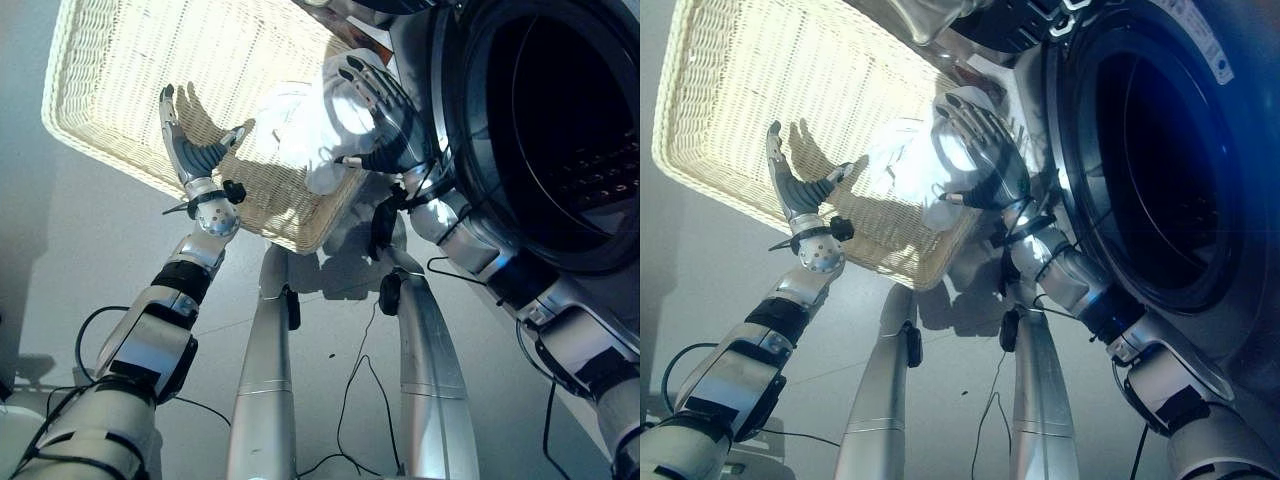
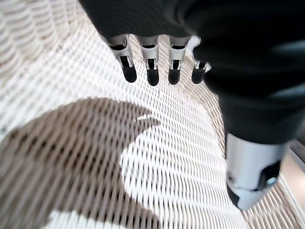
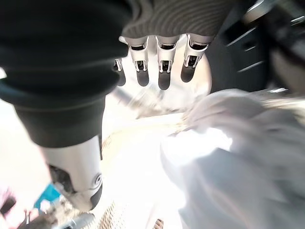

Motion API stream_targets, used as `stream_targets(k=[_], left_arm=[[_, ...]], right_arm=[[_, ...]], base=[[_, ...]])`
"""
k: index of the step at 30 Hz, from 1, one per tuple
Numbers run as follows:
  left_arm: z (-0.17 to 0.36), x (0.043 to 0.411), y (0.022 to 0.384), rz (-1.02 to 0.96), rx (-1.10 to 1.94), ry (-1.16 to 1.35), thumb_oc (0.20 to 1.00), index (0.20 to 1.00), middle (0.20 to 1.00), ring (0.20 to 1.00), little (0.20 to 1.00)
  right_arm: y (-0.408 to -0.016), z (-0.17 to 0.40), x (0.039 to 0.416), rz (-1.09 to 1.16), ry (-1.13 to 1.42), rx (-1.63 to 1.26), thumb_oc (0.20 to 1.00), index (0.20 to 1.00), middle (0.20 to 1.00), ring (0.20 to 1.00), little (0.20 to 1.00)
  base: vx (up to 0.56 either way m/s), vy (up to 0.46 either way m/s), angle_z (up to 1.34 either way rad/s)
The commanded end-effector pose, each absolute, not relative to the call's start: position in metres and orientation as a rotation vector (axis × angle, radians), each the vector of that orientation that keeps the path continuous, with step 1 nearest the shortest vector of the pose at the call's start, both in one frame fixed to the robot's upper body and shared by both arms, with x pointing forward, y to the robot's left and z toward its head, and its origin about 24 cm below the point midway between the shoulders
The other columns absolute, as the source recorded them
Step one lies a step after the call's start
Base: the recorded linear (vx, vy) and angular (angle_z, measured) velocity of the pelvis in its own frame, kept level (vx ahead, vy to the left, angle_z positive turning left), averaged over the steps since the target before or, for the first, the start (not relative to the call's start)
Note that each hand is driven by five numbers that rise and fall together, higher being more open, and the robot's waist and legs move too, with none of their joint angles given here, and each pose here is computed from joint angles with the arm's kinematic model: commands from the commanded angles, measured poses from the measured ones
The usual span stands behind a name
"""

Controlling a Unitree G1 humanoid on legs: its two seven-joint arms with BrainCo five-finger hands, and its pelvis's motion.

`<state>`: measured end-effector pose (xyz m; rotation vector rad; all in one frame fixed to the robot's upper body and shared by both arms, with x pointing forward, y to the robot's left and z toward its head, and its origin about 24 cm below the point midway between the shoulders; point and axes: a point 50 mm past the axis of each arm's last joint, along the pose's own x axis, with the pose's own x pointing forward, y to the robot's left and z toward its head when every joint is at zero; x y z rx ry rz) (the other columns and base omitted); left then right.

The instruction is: Put the clothes into the washing machine.

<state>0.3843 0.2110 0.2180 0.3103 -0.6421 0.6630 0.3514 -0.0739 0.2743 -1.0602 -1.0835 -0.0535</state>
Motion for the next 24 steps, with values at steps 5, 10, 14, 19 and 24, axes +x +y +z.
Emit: stream_targets(k=[5,10,14,19,24], left_arm=[[0.237,0.391,0.211,0.684,0.23,-0.655,1.0,1.0,1.0,1.0,1.0],[0.242,0.393,0.204,0.655,0.237,-0.673,1.0,1.0,1.0,1.0,1.0],[0.247,0.394,0.2,0.637,0.244,-0.684,1.0,1.0,1.0,1.0,1.0],[0.25,0.394,0.197,0.626,0.255,-0.696,1.0,1.0,1.0,1.0,1.0],[0.251,0.392,0.2,0.641,0.269,-0.703,1.0,1.0,1.0,1.0,1.0]], right_arm=[[-0.052,0.285,0.372,-0.08,-0.97,-1.313,1.0,1.0,1.0,1.0,1.0],[-0.062,0.282,0.393,-0.134,-0.799,-1.479,1.0,1.0,1.0,1.0,1.0],[-0.075,0.277,0.407,-0.156,-0.638,-1.595,1.0,1.0,1.0,1.0,1.0],[-0.09,0.266,0.417,-0.102,-0.438,-1.765,1.0,1.0,1.0,1.0,1.0],[-0.094,0.27,0.411,-0.084,-0.481,-1.83,1.0,1.0,1.0,1.0,1.0]], base=[[0.01,-0.038,0.06],[0.02,-0.045,0.05],[0.02,-0.038,0.08],[0.01,-0.01,0.02],[0.01,0.002,0.01]])
